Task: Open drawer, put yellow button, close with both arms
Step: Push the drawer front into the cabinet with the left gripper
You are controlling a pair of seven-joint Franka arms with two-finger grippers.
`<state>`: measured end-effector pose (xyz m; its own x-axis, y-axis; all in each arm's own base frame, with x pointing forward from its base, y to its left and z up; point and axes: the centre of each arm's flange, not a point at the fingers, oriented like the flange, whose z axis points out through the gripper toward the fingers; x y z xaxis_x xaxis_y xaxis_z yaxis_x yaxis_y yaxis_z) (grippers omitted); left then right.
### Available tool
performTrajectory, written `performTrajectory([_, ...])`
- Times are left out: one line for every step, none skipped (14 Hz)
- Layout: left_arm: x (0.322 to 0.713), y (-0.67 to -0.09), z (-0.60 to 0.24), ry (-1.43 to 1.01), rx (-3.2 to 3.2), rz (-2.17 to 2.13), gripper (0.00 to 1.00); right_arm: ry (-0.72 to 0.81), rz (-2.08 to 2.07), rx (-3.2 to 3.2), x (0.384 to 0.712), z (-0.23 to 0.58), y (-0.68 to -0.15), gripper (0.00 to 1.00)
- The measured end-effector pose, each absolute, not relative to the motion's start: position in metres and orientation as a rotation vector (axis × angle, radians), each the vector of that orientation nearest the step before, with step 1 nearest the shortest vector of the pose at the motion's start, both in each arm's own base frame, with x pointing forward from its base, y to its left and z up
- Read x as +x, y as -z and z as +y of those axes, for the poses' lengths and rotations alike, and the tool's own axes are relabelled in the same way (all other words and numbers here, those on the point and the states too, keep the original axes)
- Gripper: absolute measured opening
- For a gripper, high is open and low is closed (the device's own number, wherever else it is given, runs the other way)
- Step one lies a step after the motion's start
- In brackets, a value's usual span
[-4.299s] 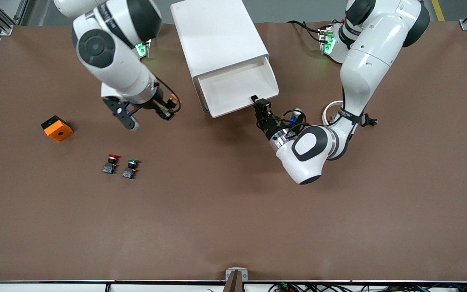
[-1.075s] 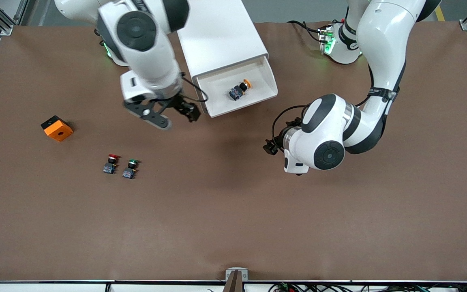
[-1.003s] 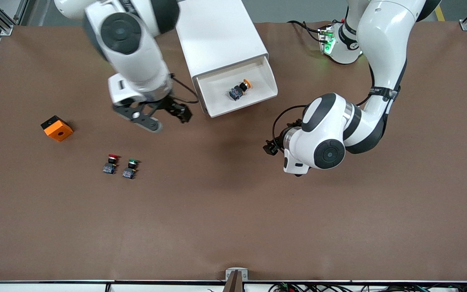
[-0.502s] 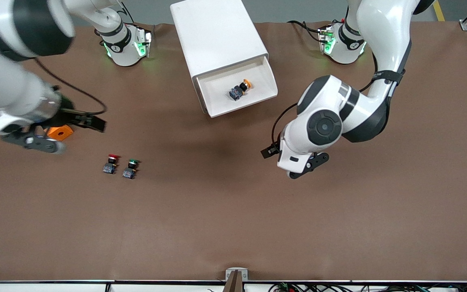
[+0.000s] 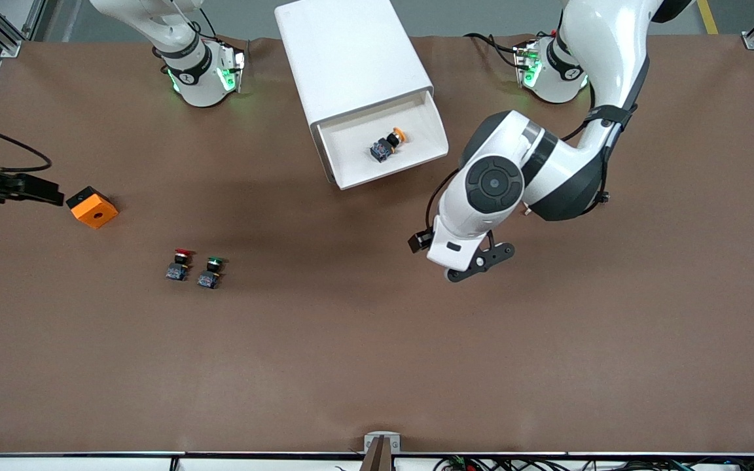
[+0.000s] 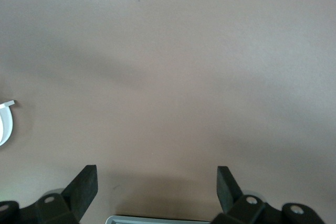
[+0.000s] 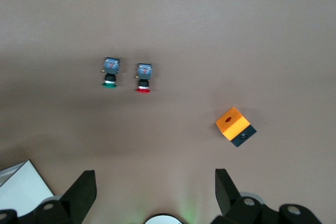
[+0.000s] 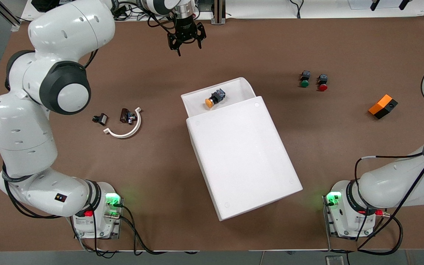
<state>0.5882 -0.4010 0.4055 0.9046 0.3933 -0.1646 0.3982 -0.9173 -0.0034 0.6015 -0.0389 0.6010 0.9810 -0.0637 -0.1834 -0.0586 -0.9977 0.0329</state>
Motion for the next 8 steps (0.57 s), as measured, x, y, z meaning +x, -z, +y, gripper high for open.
performTrajectory([0.583,-0.405,-0.408,0.251,3.042,0.613,1.00,0.289,-0.103,3.099,0.601,-0.044,-0.601,1.00])
performTrajectory([0.578,-0.404,-0.414,0.254,3.048,0.595,1.00,0.286,-0.106,3.088,0.601,-0.046,-0.602,1.00])
performTrajectory([0.573,-0.402,-0.420,0.258,3.055,0.580,1.00,0.279,-0.104,3.075,0.601,-0.046,-0.604,1.00])
performTrajectory([0.569,-0.399,-0.425,0.264,3.062,0.566,1.00,0.272,-0.098,3.069,0.601,-0.044,-0.606,1.00])
performTrajectory([0.565,-0.397,-0.429,0.268,3.068,0.555,1.00,0.266,-0.087,3.062,0.602,-0.040,-0.608,1.00])
performTrajectory([0.561,-0.396,-0.432,0.272,3.073,0.544,1.00,0.259,-0.070,3.051,0.601,-0.034,-0.611,1.00])
performTrajectory([0.556,-0.394,-0.437,0.277,3.080,0.531,1.00,0.245,-0.052,3.042,0.600,-0.028,-0.618,1.00])
performTrajectory([0.550,-0.393,-0.442,0.282,3.088,0.515,1.00,0.225,-0.040,3.041,0.596,-0.023,-0.628,1.00])
